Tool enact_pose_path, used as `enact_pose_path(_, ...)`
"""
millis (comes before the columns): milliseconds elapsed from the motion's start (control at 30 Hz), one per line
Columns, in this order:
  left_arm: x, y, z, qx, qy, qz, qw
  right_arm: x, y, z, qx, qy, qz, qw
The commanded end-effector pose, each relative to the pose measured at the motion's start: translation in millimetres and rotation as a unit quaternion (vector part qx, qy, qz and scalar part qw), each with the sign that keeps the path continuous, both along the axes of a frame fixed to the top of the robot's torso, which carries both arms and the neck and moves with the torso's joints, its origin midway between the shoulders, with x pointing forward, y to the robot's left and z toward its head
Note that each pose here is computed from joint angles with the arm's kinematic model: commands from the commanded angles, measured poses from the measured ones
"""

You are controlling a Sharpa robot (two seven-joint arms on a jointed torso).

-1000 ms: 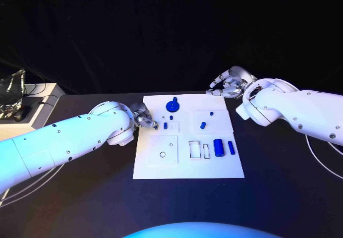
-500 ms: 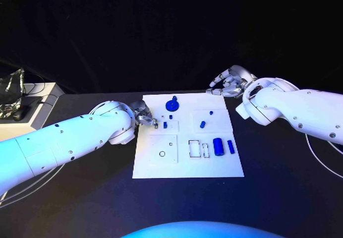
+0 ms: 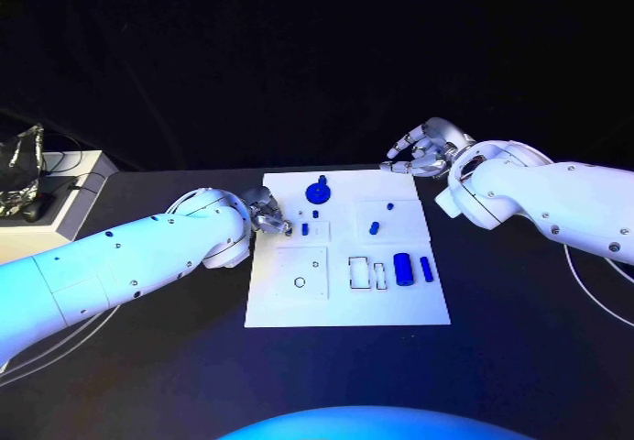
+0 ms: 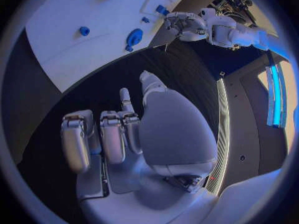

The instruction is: Assemble the parts on the task board

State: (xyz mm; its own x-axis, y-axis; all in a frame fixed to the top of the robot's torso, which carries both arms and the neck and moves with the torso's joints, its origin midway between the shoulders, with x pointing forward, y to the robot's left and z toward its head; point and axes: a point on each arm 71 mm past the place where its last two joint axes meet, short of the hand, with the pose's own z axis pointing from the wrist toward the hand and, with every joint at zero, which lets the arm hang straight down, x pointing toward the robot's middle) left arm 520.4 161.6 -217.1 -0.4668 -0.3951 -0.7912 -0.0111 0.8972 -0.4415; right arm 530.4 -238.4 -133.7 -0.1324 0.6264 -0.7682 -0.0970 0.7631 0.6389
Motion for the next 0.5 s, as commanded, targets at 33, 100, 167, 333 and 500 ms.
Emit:
enact_pose_path(33, -1.5, -2.3, -1.2, 0.013, 0.001, -0.02, 1.0, -0.4, 0.8, 0.2, -0.004, -0.003, 0.006, 1.0)
enact_pose_path(100, -1.9, -1.9, -1.6, 0.017, 0.002, -0.022, 1.0, -0.3, 0.7, 0.2, -0.004, -0.003, 0.006, 1.0)
enact_pose_path(167, -2.2, -1.8, -1.8, 0.019, 0.003, -0.024, 1.0, -0.3, 0.6, 0.2, -0.004, -0.003, 0.006, 1.0)
enact_pose_path(333, -2.6, -1.3, -2.5, 0.026, 0.004, -0.028, 0.999, -0.1, 0.5, 0.2, -0.004, -0.003, 0.006, 1.0)
enact_pose_path(500, -2.8, 0.6, -3.1, 0.03, 0.006, -0.028, 0.999, -0.1, 0.2, 0.2, -0.004, -0.003, 0.006, 1.0)
